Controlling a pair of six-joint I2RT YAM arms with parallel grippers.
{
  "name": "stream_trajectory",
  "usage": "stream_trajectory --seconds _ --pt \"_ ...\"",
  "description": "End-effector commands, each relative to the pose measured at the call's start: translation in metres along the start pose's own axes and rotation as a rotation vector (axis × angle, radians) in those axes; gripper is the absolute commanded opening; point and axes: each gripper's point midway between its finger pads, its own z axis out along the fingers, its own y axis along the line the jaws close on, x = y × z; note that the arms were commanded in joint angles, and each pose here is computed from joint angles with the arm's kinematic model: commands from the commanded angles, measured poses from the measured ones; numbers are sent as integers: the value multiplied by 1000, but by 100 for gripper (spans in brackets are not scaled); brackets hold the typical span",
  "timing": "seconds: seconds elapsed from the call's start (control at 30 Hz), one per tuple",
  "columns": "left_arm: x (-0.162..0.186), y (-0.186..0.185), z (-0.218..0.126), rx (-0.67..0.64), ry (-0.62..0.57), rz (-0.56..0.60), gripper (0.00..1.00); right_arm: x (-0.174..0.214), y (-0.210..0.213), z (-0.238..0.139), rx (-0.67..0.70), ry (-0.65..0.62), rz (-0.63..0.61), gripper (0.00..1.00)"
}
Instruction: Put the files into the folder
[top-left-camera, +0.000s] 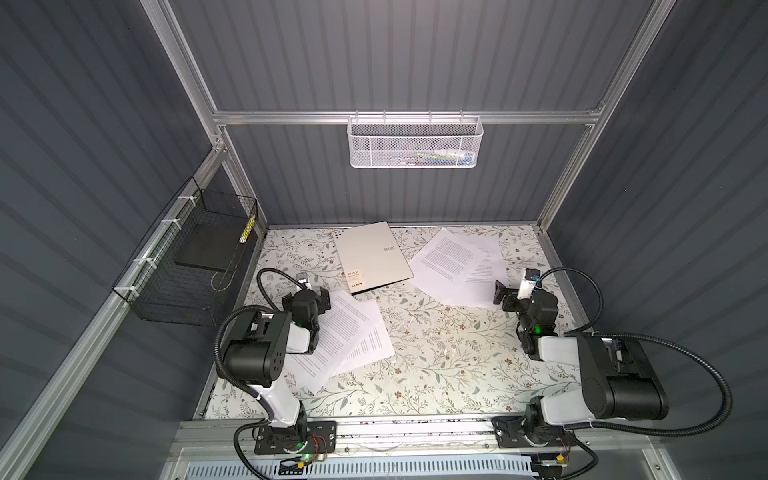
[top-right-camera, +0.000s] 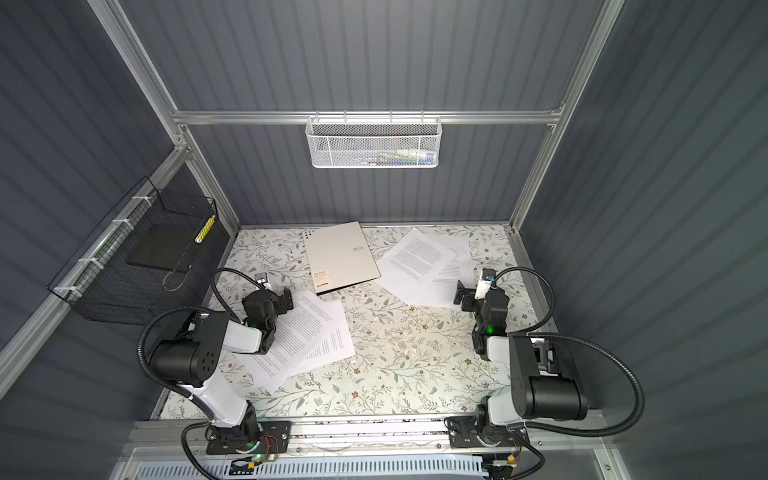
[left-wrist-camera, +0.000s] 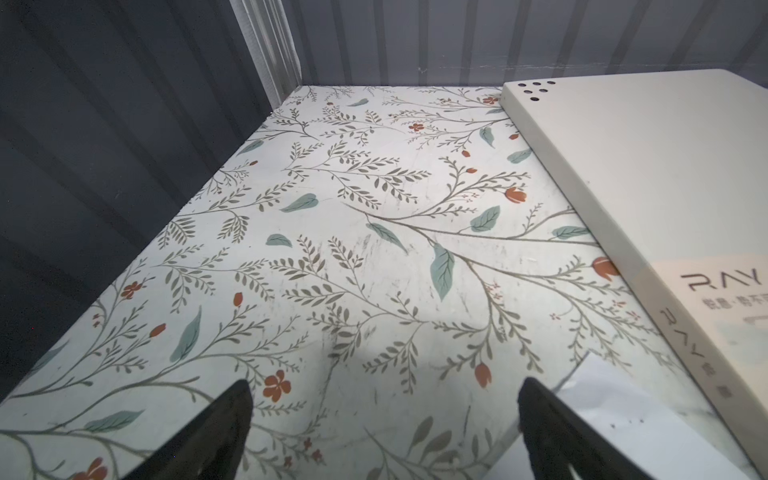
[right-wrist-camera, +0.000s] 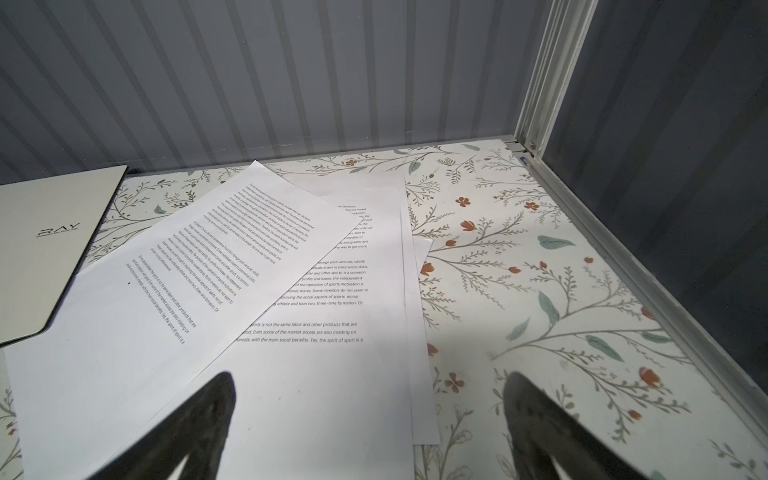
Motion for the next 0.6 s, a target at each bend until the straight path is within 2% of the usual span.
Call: stream_trajectory --seconds 0.0,0.57 --pt "-6 -14 0 72 -17 48 100 -4 -1 -1 8 -22 -10 99" --pt "-4 -17 2 101 -1 45 100 -4 -1 -1 7 -21 -11 99"
